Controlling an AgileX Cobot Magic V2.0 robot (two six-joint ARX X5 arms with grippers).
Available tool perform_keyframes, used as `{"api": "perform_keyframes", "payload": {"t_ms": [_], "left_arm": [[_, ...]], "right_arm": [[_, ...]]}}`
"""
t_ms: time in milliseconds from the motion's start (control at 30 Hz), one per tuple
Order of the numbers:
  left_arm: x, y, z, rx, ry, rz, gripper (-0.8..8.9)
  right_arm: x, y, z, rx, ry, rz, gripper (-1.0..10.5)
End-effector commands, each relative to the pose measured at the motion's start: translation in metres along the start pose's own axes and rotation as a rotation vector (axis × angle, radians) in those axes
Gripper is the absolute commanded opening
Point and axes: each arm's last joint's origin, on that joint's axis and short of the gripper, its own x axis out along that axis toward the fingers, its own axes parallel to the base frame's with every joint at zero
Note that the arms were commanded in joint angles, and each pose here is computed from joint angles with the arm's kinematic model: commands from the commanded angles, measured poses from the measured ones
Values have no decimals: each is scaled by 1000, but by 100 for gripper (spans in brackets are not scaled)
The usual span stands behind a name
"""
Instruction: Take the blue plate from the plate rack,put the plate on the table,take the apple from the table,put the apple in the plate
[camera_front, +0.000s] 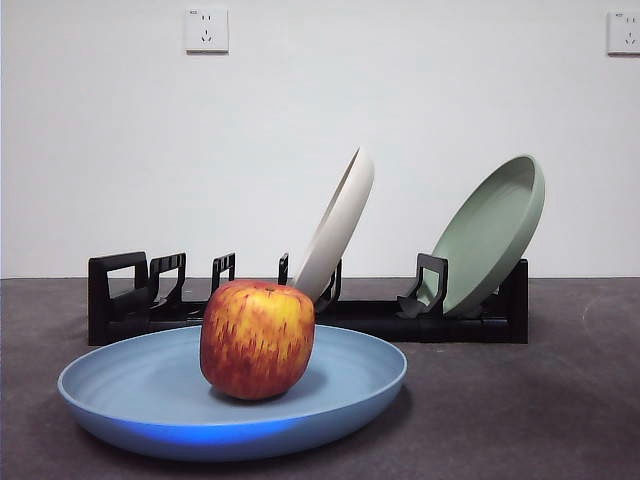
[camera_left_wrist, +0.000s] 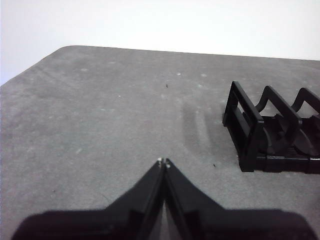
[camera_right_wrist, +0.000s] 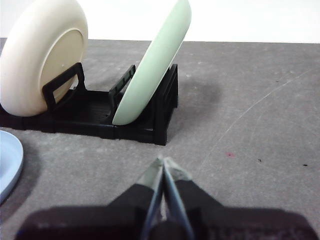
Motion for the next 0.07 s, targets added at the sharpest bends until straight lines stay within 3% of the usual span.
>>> {"api": "perform_keyframes", "payload": {"t_ms": [33,67], "left_arm": [[1,1,-4,9,6,5,-3],[1,1,-4,9,6,5,-3]], "right_arm": [[1,0,-3,9,9,-4,1],[1,0,-3,9,9,-4,1]]}}
